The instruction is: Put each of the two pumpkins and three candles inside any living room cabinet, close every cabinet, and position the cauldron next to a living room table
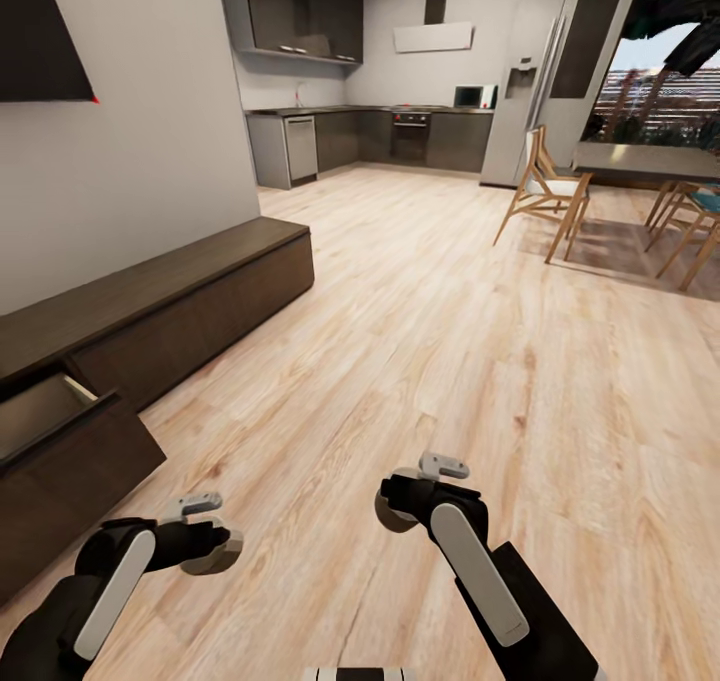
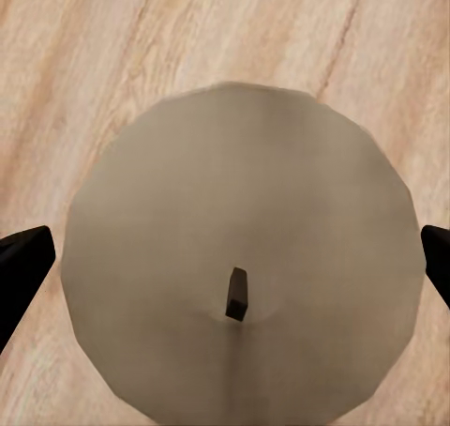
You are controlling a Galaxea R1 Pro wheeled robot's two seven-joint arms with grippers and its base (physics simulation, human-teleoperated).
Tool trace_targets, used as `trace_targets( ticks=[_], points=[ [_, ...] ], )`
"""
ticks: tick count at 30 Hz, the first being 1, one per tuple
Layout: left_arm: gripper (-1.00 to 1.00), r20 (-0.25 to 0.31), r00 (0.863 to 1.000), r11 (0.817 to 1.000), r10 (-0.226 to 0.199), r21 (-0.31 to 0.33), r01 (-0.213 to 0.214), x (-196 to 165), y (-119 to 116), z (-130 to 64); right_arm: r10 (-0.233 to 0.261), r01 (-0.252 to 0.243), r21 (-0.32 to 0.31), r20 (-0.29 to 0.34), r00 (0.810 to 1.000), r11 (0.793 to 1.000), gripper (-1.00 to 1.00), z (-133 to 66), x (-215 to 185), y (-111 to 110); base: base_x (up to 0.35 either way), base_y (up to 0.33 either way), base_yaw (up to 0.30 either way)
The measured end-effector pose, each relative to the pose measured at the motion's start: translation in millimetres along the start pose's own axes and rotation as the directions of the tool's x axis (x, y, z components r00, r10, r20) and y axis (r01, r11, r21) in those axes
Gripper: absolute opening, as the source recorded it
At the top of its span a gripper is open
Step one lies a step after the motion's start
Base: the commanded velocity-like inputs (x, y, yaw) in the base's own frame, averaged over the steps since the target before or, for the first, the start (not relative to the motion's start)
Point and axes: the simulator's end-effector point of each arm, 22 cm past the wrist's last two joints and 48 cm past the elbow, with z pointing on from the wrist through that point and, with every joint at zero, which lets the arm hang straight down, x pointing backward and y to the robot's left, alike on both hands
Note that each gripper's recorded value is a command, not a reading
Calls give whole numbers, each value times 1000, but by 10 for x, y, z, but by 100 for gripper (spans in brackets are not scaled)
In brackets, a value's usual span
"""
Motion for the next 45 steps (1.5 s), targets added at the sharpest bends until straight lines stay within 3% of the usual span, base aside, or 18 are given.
trace_targets(
  ticks=[19,45],
  points=[
    [-100,78,997,1000,6,21,-7,-238,-113,-314,-6,7,-14,73,997,1000,-100,-327,-248,80,0,0,11],
    [-100,86,996,1000,5,22,-7,-260,-120,-346,-9,10,-19,76,997,1000,-100,-356,-250,110,-3,0,270]
  ],
)
